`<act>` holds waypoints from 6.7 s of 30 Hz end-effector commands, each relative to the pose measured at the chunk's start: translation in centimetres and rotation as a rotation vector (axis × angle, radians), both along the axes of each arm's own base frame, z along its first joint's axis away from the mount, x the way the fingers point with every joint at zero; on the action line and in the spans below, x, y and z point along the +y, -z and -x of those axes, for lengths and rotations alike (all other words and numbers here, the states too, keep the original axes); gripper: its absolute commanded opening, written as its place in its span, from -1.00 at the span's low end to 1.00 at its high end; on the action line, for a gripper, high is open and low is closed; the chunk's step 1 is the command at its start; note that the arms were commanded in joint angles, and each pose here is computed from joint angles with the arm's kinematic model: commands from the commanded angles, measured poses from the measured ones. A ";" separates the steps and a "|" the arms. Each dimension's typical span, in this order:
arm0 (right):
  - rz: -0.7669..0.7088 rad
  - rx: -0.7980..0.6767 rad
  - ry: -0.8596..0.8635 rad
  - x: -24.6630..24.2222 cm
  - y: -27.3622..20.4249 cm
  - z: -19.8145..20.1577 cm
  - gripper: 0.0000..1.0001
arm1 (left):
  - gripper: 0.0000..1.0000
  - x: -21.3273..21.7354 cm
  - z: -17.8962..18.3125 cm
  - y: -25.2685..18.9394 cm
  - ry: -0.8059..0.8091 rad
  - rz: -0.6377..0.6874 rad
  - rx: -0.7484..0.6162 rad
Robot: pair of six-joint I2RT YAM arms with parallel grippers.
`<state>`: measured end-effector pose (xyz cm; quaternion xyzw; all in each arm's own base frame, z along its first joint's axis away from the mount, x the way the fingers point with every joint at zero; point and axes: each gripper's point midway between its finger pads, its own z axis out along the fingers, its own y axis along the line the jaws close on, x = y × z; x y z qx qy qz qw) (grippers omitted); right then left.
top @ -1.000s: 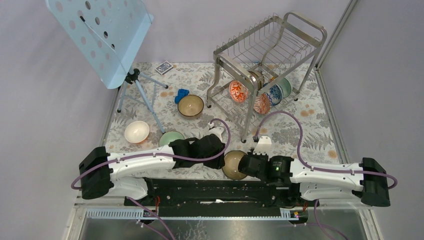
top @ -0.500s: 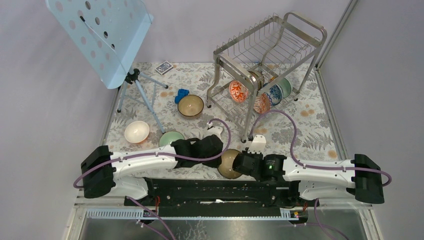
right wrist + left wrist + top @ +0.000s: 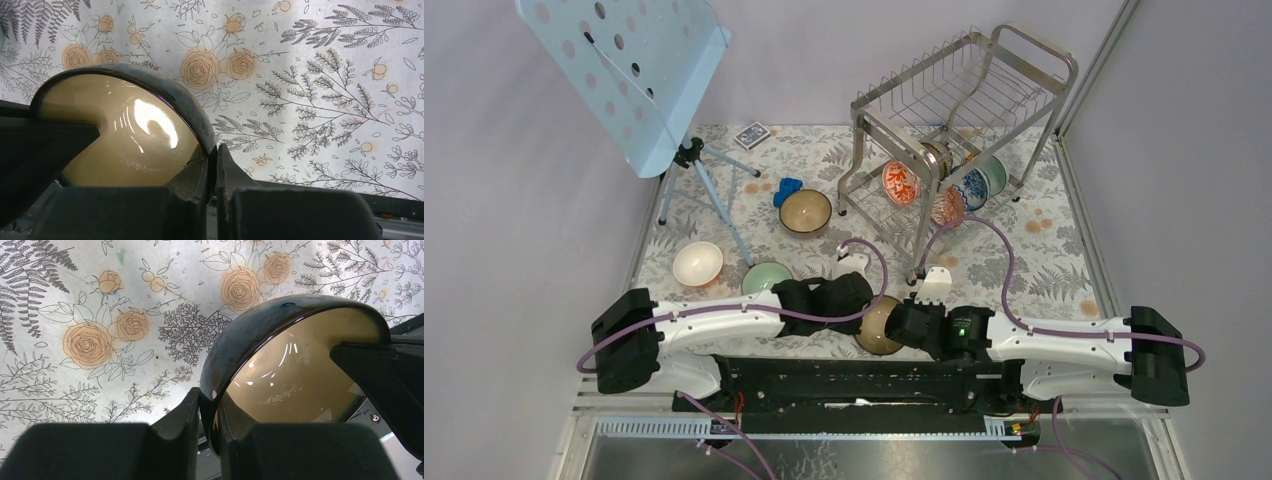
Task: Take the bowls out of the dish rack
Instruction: Place the bowl with the bowl.
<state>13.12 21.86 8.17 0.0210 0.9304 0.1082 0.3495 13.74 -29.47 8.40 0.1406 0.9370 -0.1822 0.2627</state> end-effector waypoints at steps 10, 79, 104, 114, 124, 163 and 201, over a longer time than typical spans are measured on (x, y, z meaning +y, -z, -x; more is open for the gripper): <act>-0.105 -0.069 0.056 1.9 -2.8 -1.6 -1.00 | -0.22 0.3 -0.4 -1.8 -0.020 0.018 -0.052; -0.416 -0.140 -0.415 2.1 -3.4 3.3 0.59 | -1.00 15.2 -29.7 -10.6 -0.809 0.217 -0.094; -0.392 -0.096 -0.389 1.7 -1.8 3.5 0.59 | -1.00 15.9 -29.6 -5.5 -0.967 0.303 0.090; -0.379 -0.089 -0.382 1.7 -1.6 3.5 0.58 | -1.00 16.6 -29.1 -3.9 -0.999 0.303 0.135; -0.367 -0.084 -0.378 1.8 -1.5 3.4 0.58 | -1.00 16.3 -28.6 -2.5 -0.982 0.300 0.165; -0.345 -0.071 -0.391 2.3 -1.2 3.5 0.59 | -0.19 16.7 -27.1 -3.5 -0.928 0.284 0.131; -0.342 -0.063 -0.391 2.4 -0.8 3.5 0.59 | -0.68 19.0 -27.1 -3.0 -0.907 0.143 0.048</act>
